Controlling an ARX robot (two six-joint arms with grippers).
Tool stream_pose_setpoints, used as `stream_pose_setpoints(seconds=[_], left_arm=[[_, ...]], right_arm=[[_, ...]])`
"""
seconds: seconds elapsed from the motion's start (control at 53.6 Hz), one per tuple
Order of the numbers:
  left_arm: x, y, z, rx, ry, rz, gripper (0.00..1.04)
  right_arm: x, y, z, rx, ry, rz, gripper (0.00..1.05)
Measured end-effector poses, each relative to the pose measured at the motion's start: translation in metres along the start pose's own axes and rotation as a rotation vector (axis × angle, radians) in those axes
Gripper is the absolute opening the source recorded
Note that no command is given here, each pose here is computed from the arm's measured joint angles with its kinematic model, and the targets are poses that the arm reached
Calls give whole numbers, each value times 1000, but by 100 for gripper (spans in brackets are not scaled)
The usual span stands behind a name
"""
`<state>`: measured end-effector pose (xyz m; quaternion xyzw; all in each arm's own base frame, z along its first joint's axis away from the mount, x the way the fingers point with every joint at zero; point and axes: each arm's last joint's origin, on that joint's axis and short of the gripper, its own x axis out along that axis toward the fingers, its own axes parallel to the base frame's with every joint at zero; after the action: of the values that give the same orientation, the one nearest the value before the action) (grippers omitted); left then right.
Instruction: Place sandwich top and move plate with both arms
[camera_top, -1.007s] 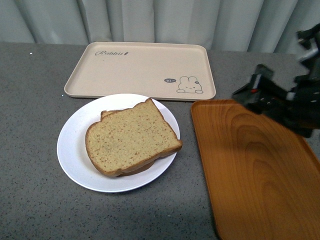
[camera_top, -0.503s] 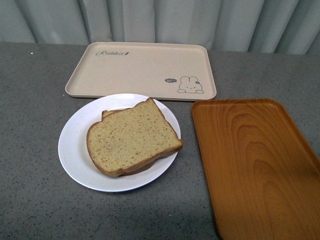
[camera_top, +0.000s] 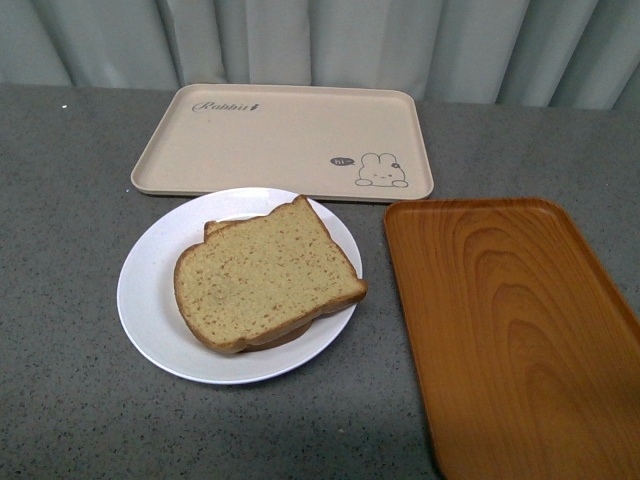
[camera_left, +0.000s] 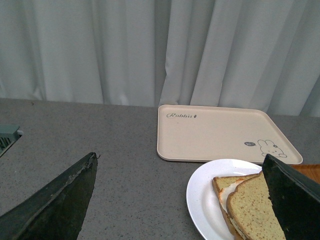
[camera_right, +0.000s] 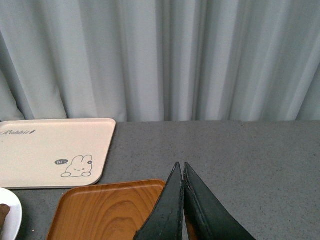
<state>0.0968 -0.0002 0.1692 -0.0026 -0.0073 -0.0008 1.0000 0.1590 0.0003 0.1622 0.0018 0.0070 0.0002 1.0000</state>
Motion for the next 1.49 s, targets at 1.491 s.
stream_pose_setpoints(seconds=[1.491], left_arm=[[0,0,0,0,0,0,98]], right_arm=[[-51,0,5,0,-23,1,1]])
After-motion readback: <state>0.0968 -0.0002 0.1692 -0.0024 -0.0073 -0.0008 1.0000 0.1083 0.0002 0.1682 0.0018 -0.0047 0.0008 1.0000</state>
